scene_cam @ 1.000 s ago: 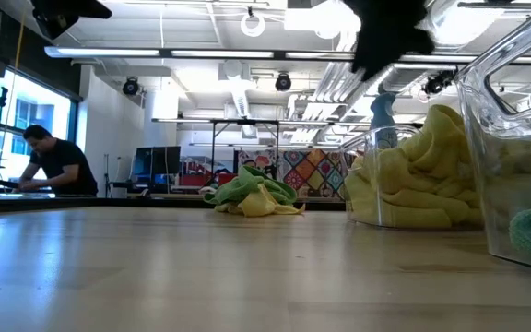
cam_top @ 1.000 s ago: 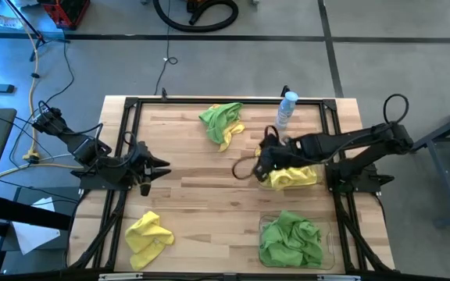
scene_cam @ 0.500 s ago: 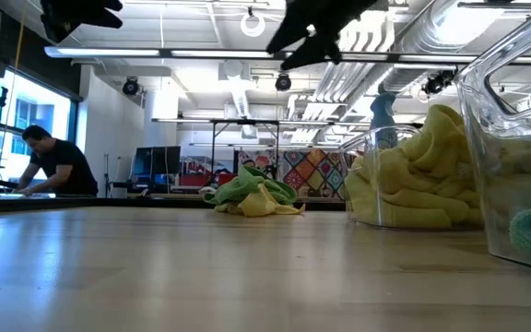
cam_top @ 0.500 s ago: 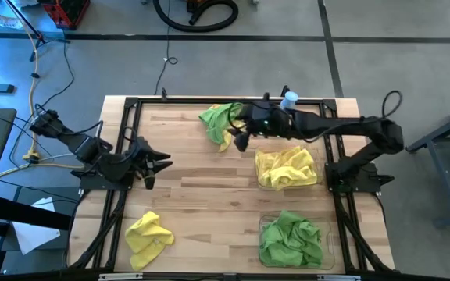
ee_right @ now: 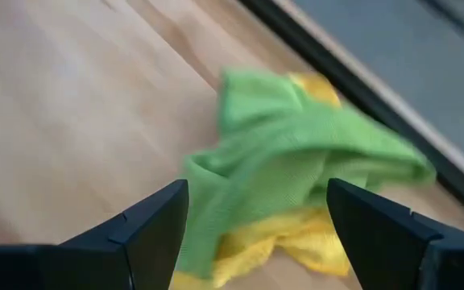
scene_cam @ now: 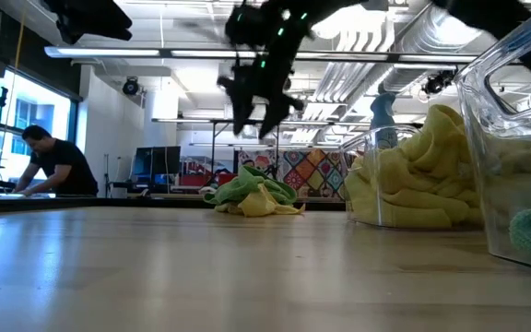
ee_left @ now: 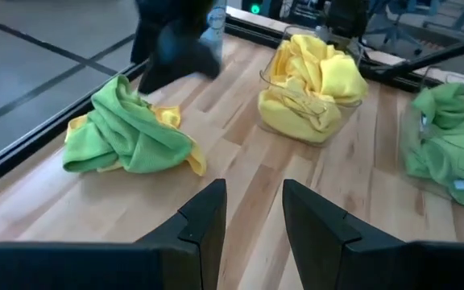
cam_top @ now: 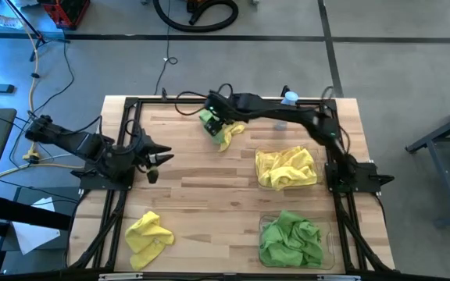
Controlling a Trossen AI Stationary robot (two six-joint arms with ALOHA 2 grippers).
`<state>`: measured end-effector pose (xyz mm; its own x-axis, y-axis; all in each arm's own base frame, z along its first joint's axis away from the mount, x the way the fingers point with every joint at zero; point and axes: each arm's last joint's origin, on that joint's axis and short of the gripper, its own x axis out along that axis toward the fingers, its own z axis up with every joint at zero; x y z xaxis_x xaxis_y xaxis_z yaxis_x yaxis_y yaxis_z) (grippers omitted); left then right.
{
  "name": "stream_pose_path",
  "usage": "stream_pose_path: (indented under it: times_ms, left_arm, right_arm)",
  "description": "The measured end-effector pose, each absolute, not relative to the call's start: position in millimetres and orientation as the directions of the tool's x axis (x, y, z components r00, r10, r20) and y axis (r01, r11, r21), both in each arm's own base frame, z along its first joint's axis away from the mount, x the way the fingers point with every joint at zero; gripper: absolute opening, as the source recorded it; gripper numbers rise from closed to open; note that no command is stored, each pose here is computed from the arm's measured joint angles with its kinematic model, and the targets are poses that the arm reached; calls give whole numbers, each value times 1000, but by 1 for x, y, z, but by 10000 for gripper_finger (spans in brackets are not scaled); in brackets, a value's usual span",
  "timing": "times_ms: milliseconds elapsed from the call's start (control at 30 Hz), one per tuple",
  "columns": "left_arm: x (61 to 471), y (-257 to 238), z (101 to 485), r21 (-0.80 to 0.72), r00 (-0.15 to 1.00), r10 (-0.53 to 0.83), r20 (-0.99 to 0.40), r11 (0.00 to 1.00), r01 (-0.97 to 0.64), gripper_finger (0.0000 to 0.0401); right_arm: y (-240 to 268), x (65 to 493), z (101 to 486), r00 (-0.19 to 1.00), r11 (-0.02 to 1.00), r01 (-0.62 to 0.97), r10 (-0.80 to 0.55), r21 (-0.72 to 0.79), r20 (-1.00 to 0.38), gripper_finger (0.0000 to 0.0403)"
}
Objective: Sort microfiber towel by color & place in baskets
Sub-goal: Put the green microfiber towel into the bottom transparent bin
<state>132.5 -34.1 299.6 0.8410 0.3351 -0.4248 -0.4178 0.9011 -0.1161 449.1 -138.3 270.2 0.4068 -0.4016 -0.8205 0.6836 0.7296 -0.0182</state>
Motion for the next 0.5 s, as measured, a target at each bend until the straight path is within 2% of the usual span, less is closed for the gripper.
stream_pose_path:
  times_ms: [100,233,367,500]
  left_arm:
    - [131,-29,301,-92,844,320,-430,915,-394,113]
    - [124,-20,306,-47,853,330,-404,924,-380,113]
    - [117,-12,309,-39,890,289,-352,946,-323,113]
    - [116,-4,295,-52,933,239,-270,964,-262,113]
  right_arm:
    - [-159,458,246,316,681,732,-353,-10,-881,294]
    - [-180,469,220,316,623,777,-265,88,-911,293]
    - [-191,471,199,274,548,832,-268,87,-924,293]
    - [-197,470,188,240,512,856,-278,67,-930,285]
